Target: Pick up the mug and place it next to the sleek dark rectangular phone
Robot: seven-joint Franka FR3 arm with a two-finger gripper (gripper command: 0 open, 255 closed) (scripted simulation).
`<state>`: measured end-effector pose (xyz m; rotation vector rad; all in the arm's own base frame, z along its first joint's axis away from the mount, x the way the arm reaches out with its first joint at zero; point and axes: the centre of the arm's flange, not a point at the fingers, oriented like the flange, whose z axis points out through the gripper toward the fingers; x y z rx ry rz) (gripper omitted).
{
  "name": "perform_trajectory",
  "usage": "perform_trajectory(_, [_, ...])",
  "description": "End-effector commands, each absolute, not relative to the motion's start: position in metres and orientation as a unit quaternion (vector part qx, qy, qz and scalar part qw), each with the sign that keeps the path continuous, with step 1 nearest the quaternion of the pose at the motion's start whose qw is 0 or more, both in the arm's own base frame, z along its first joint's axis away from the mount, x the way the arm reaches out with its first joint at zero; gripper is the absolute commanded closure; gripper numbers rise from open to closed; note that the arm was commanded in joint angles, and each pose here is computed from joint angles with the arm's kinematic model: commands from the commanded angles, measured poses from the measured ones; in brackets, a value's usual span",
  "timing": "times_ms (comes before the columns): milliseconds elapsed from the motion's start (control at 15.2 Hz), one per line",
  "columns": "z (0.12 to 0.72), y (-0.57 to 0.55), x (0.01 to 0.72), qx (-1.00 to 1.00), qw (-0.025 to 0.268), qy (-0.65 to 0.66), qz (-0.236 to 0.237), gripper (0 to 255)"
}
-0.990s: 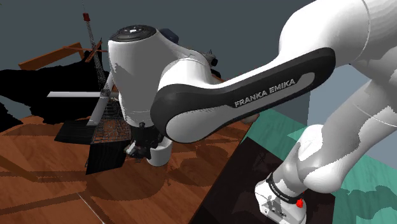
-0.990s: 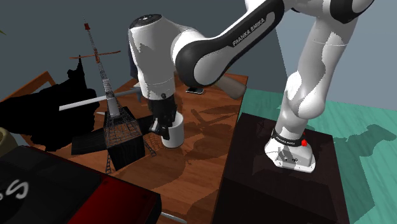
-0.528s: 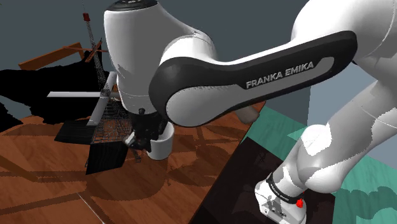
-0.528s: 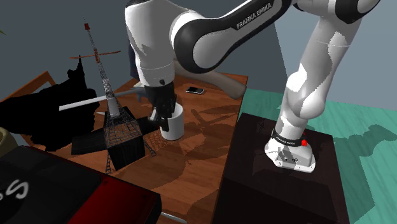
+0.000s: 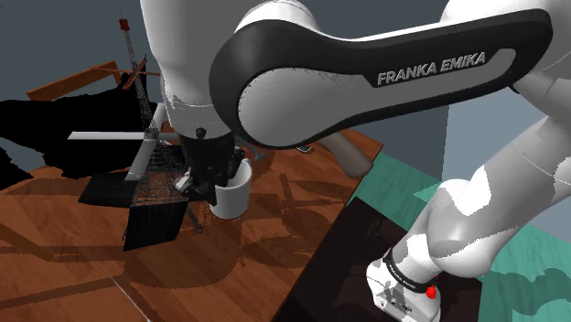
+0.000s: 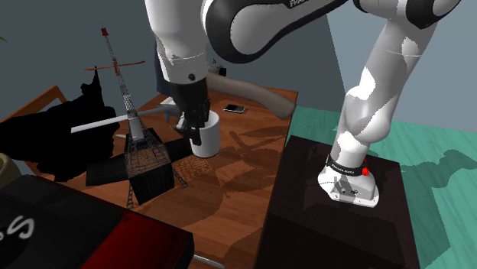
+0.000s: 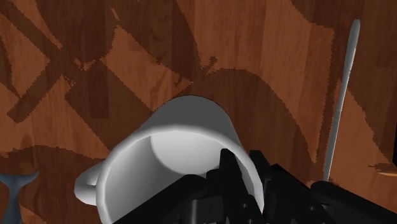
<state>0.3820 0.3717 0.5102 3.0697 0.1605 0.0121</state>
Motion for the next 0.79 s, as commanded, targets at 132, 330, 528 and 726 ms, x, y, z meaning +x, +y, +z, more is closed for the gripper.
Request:
perform_trajectory(132, [0.520,0.345,0.384,0.998,0.034,0.052,0.004,255])
perform_trajectory(330, [0.520,0.305,0.388,0.998,0.034,0.052,0.004,255])
perform_trajectory(528, [0.521,0.266,0.391,0.998,0.034,0.052,0.004,255])
perform_trajectory(726, [0.521,0.226,0.395,0.998,0.034,0.052,0.004,255])
